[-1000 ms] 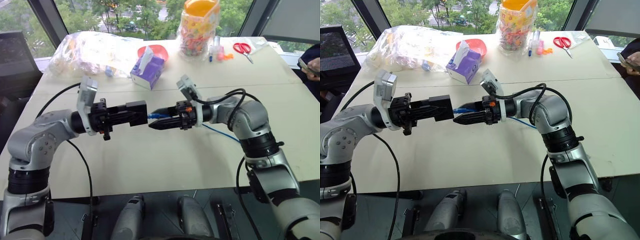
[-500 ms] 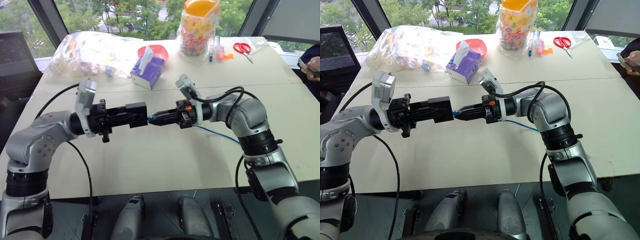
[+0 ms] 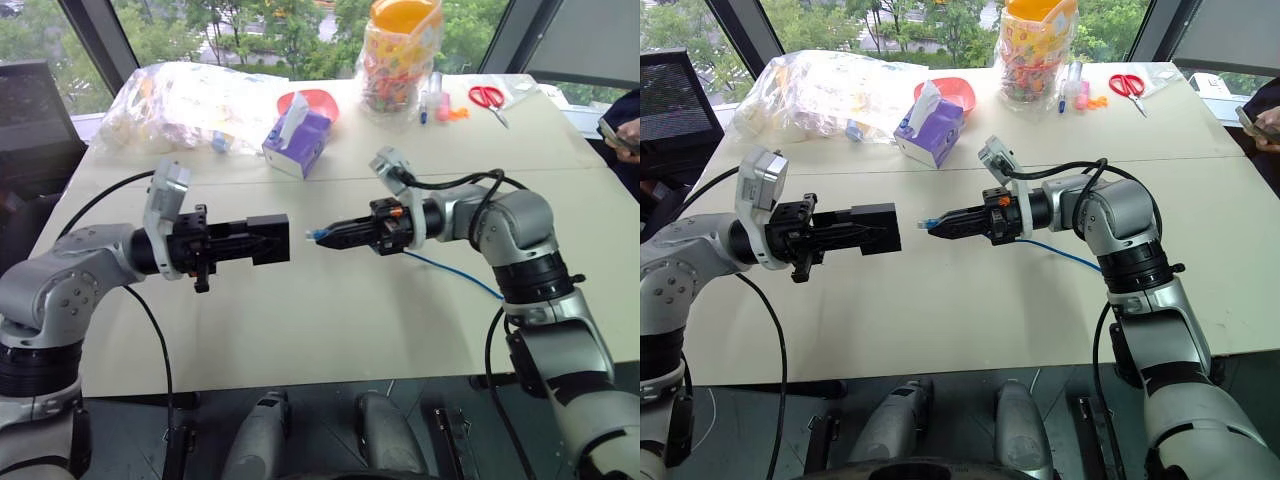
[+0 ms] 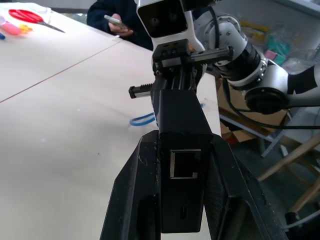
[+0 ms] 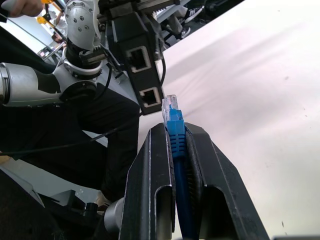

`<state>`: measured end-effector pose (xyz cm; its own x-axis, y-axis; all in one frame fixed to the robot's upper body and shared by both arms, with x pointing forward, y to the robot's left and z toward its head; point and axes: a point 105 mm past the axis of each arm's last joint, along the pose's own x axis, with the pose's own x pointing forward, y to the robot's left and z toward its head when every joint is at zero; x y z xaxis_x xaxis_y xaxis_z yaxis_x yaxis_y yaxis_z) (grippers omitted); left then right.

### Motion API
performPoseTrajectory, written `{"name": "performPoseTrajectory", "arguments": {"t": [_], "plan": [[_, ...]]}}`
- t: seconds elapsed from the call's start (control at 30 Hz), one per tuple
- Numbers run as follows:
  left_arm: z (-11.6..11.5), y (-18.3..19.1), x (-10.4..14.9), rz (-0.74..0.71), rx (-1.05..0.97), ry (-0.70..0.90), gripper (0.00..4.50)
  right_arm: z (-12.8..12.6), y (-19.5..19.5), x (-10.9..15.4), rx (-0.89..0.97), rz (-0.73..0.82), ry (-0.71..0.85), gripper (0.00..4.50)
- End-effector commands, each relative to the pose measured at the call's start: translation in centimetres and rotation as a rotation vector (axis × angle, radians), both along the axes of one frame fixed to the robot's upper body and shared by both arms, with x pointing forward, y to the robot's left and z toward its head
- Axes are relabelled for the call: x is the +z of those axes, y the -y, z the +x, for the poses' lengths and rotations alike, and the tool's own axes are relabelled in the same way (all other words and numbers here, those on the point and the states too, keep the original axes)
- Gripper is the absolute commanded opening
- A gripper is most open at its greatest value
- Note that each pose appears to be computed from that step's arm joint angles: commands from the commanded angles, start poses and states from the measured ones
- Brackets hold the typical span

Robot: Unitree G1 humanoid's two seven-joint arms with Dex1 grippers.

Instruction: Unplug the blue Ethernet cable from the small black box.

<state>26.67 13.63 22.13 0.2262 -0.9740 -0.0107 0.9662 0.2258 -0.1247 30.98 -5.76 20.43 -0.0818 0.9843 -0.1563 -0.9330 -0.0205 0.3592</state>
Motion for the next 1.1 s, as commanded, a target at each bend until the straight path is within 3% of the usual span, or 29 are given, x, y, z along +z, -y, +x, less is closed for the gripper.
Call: {"name": "performPoseTrajectory", "arguments": {"t": [0.03, 0.2, 0.33, 0.47, 0.57, 0.77, 0.8, 0.97, 1.1], "plan": [[-0.3, -0.4, 1.0, -0.002, 0.004, 0.039, 0.5, 0.5, 0.5, 0.6, -0.023, 0.017, 0.044, 0.02], [0.8, -0.9, 0.4, 0.036, 0.075, 0.068, 0.5, 5.8, 2.1, -1.8, -0.312, -0.084, 0.222, 0.02], [2.4, -0.4, -0.9, 0.055, 0.159, 0.122, 0.5, 11.5, 4.8, -5.3, -0.681, -0.257, 0.292, 0.02], [3.2, 0.7, -1.7, 0.051, 0.192, 0.186, 0.5, 13.4, 6.6, -6.5, -0.831, -0.319, 0.312, 0.02], [4.3, 2.1, -3.0, 0.041, 0.243, 0.239, 0.5, 14.5, 8.2, -6.5, -0.962, -0.321, 0.302, 1.18], [6.9, 3.4, -4.8, 0.016, 0.357, 0.3, 0.5, 15.0, 9.5, -5.4, -1.038, -0.266, 0.261, 4.22], [7.3, 3.5, -5.1, 0.016, 0.372, 0.308, 0.5, 15.0, 9.6, -5.2, -1.041, -0.254, 0.255, 4.45], [9.5, 4.2, -7.7, 0.075, 0.456, 0.345, 0.5, 14.4, 11.3, -3.0, -1.077, -0.113, 0.186, 4.45], [10.8, 4.2, -8.8, 0.063, 0.519, 0.353, 0.5, 12.0, 11.7, -1.8, -1.066, -0.012, 0.14, 4.45]]}}
